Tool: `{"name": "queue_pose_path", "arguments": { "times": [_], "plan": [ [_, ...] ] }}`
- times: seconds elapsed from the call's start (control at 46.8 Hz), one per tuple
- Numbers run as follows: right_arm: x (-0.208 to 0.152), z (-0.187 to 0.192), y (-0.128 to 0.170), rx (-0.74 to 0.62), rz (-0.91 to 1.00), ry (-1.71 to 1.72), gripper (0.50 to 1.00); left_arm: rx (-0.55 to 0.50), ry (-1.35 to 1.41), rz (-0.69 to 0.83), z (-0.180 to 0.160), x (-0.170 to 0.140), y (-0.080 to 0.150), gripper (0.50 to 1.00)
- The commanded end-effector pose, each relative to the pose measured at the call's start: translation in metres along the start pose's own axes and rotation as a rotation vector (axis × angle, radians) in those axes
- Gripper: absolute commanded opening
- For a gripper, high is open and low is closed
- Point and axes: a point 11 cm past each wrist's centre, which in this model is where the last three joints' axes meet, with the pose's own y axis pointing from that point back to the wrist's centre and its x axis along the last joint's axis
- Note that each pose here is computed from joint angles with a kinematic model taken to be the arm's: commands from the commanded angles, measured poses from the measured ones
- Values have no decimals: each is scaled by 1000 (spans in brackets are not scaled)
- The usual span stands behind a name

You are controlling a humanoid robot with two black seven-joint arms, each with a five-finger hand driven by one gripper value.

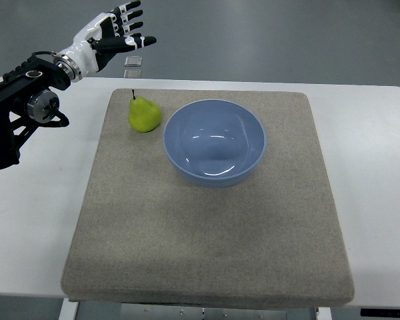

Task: Place pear in bowl with left hand
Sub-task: 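Swing the left hand over the green pear, fingers pointing down, then lower the left hand around the green pear and close the fingers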

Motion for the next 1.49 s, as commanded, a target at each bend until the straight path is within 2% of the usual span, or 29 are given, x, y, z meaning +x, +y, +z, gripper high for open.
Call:
{"name": "queue_pose_path", "arguments": {
  "times": [0.0,0.278,0.491,0.683,1.153,1.473],
  "plan": [
    [0,0,0,0,0,0,926,13,-65,-22,3,3,2,992],
    [0,0,0,0,0,0,926,55,-374,-89,6,7,9,992],
    [0,0,0,0,0,0,926,69,-648,-144,27,16,19,992],
    [0,0,0,0,0,0,926,152,-879,-213,21,19,24,992],
    [0,0,0,0,0,0,926,180,-1093,-328,6,-7,10,984],
    [0,0,0,0,0,0,926,213,-1214,-373,-3,-9,11,979]
  ]
}}
